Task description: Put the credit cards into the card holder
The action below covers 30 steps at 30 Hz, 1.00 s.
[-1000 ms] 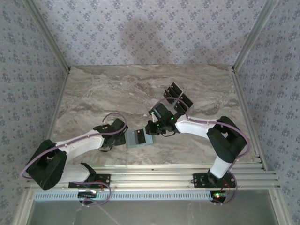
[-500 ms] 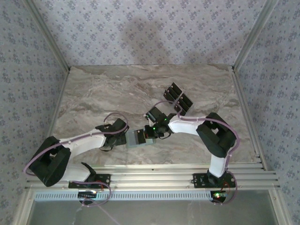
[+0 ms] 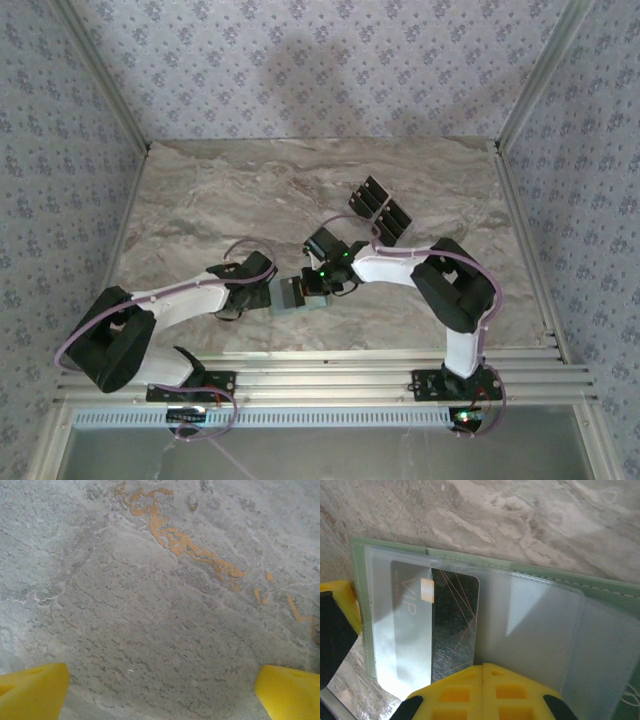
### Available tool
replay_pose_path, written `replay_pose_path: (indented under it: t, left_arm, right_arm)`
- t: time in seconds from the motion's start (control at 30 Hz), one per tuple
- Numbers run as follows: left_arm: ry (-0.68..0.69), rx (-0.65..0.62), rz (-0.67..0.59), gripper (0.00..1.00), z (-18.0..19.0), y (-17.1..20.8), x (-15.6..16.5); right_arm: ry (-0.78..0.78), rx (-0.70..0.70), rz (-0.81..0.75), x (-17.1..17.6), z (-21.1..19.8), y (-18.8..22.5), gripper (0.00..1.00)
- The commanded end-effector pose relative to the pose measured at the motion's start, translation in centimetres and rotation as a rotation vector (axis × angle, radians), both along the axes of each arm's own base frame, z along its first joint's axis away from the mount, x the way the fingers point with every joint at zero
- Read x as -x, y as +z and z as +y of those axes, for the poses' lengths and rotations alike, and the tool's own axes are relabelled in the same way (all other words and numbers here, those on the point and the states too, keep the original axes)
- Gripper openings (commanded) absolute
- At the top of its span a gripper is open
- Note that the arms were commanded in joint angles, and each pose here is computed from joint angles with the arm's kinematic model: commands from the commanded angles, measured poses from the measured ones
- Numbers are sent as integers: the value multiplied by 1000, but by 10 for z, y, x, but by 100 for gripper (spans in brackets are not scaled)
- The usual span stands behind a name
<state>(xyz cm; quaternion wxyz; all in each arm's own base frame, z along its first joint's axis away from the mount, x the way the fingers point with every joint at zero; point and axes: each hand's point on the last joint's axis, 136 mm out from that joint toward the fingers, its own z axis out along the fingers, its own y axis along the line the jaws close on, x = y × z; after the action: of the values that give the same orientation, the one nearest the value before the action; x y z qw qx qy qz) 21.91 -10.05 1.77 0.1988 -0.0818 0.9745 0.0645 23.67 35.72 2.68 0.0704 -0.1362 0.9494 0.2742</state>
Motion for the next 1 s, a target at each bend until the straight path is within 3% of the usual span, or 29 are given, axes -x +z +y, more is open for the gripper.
replay_pose_path:
  t: [0.0, 0.5, 0.73, 0.97]
  left_arm:
    - [-7, 2, 36, 99, -2, -15, 2]
    - [-17, 5, 46, 99, -7, -18, -2]
    - [-21, -2, 50, 99, -8, -16, -2]
    - [-29, -11, 52, 99, -10, -16, -6]
  right_arm:
    - [39, 4, 18, 6, 8, 1, 5]
    - [135, -15, 2, 4, 28, 12, 4]
    - [76, -31, -25, 2, 5, 18, 4]
    - [15, 25, 11, 6, -30, -9, 3]
